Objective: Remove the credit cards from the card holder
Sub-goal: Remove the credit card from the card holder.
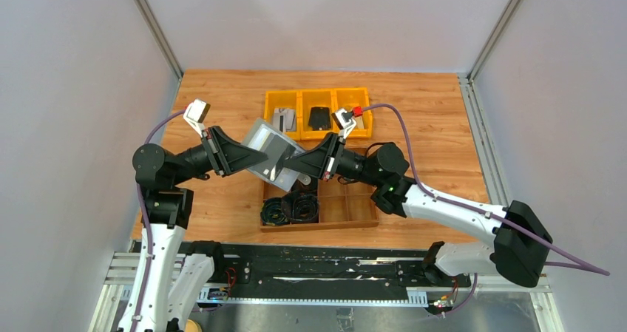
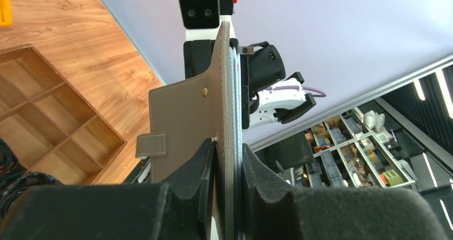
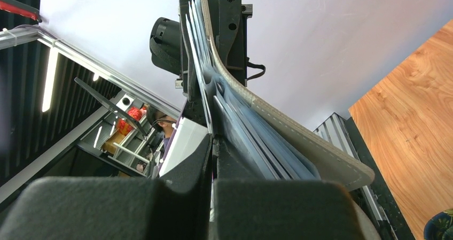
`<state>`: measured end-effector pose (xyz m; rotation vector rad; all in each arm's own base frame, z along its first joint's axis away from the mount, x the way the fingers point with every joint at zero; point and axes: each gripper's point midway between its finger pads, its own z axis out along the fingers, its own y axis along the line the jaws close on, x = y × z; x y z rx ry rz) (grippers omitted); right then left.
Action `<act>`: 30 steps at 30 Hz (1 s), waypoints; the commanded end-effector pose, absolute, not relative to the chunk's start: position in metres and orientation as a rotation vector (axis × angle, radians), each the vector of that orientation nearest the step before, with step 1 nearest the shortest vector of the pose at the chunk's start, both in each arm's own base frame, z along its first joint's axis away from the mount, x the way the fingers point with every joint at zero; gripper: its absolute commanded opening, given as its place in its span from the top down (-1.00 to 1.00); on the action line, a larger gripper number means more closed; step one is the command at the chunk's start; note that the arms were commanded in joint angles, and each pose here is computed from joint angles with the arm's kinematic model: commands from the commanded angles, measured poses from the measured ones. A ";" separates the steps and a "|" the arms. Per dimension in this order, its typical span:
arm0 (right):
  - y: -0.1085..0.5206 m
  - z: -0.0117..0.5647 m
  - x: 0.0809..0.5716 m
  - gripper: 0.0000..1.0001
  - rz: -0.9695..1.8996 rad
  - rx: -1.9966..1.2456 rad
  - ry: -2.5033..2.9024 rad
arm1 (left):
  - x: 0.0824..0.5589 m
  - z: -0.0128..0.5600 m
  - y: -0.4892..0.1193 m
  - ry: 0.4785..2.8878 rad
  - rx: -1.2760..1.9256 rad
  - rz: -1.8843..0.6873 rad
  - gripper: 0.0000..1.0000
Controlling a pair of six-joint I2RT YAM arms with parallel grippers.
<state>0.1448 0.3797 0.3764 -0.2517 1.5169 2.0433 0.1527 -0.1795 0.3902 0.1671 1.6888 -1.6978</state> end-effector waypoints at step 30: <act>0.386 0.394 0.157 1.00 2.039 -0.254 1.480 | 0.151 0.398 -0.177 1.674 0.259 -1.555 0.89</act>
